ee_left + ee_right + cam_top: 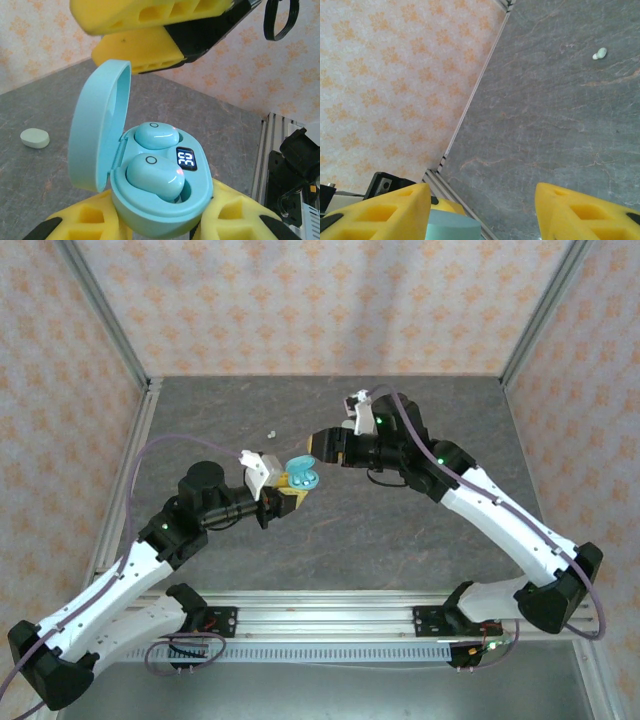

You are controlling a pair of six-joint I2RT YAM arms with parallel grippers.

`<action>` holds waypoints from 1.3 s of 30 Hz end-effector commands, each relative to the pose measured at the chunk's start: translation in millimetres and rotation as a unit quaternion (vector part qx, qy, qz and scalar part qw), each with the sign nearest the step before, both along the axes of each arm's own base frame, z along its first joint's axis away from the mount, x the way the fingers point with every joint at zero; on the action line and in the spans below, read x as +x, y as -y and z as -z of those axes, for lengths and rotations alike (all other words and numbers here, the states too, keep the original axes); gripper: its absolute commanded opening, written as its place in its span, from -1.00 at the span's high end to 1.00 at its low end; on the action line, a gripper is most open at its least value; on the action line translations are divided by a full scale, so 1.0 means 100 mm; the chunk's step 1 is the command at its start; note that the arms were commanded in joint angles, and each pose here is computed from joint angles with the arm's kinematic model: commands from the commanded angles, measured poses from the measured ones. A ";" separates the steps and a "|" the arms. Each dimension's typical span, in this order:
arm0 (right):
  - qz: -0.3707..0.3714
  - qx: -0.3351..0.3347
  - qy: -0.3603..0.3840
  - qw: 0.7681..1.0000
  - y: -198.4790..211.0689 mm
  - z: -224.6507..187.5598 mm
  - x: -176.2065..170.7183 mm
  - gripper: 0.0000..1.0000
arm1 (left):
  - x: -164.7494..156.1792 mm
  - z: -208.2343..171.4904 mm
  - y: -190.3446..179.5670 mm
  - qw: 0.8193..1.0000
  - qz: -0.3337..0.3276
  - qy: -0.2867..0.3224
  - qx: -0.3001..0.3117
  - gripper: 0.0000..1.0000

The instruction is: Insert wireless bluetooth earbuds into charging case

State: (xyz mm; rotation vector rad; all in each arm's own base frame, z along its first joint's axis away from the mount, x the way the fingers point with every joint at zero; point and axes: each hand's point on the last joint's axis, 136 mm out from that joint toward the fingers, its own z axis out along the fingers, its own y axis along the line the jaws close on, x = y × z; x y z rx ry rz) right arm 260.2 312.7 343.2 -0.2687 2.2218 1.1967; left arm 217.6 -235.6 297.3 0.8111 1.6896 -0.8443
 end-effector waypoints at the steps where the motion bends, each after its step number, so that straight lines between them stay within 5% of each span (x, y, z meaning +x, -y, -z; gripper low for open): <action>1: -0.024 0.000 0.005 1.000 -0.03 -0.07 -0.06 -0.14 | 0.01 -0.29 0.04 0.999 0.003 0.034 -0.026 0.97; 18: -0.061 -0.023 -0.022 0.998 0.05 0.12 -0.29 -0.15 | 0.06 -0.34 0.04 0.999 -0.007 0.033 -0.036 0.97; 39: -0.037 0.113 -0.073 0.990 0.05 -0.08 -0.35 -0.26 | 0.09 -0.43 0.04 0.998 -0.017 0.035 -0.057 0.97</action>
